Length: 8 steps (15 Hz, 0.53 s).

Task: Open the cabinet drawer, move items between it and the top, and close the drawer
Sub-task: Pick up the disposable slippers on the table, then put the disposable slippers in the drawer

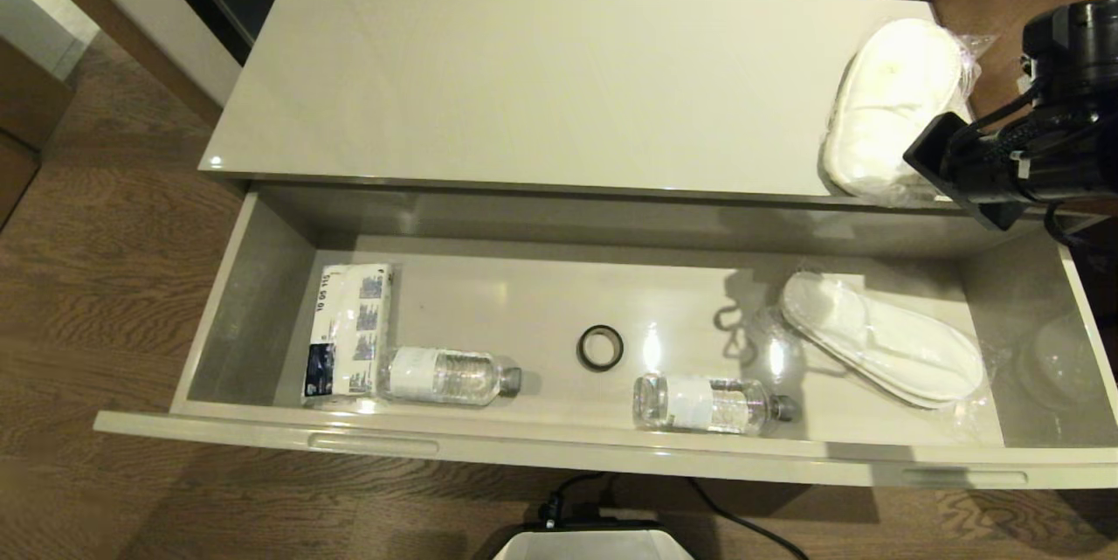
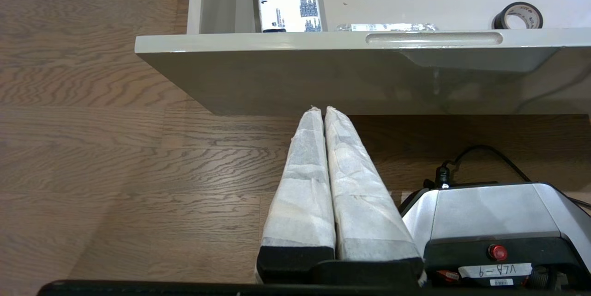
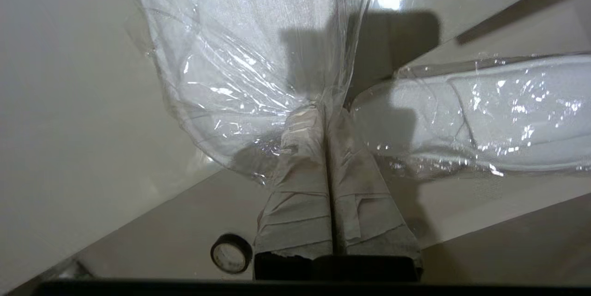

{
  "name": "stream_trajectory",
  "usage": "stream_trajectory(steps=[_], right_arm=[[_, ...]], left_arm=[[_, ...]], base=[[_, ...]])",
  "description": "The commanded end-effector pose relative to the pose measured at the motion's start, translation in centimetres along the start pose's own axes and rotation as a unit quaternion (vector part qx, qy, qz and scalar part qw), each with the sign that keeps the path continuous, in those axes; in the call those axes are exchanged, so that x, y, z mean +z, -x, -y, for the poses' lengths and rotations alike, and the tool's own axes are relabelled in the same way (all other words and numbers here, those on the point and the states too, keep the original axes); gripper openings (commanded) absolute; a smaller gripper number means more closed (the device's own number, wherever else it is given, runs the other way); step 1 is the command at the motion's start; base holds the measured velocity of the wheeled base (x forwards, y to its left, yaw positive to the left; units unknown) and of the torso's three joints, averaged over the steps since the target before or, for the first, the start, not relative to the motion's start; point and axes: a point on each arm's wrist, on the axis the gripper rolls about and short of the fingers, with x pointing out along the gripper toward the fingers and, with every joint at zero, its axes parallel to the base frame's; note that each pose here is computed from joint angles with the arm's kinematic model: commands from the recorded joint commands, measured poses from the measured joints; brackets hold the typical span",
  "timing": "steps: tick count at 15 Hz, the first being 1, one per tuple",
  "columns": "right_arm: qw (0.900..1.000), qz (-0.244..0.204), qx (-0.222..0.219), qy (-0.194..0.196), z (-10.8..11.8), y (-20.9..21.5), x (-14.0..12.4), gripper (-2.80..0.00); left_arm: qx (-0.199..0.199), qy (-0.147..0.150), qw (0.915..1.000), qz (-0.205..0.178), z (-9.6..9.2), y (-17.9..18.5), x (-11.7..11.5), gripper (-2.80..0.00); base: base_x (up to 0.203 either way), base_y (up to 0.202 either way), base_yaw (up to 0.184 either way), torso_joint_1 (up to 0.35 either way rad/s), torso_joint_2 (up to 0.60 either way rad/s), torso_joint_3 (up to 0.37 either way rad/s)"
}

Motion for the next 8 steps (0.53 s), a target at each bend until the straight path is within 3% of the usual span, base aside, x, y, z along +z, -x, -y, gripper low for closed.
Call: stream_trajectory(steps=[1,3,8], right_arm=[[0.999,-0.028,0.026,-0.001,-0.1,2.2,0.2,-2.8],[0.997,-0.073,0.025,0.0,0.5,3.1,-0.6,-2.8],[0.994,-0.108,0.007,0.007,2.0,5.4,-2.4,-2.8]], left_arm=[[0.001,0.0,1.0,-0.001,0.0,0.0,0.0,-2.8],[0.0,0.0,1.0,-0.001,0.0,0.0,0.0,-2.8],[0.0,0.0,1.0,-0.001,0.0,0.0,0.0,-2.8]], base=[[0.0,0.0,0.0,0.0,0.0,0.0],[0.0,0.0,0.0,0.0,0.0,0.0],[0.0,0.0,0.0,0.0,0.0,0.0]])
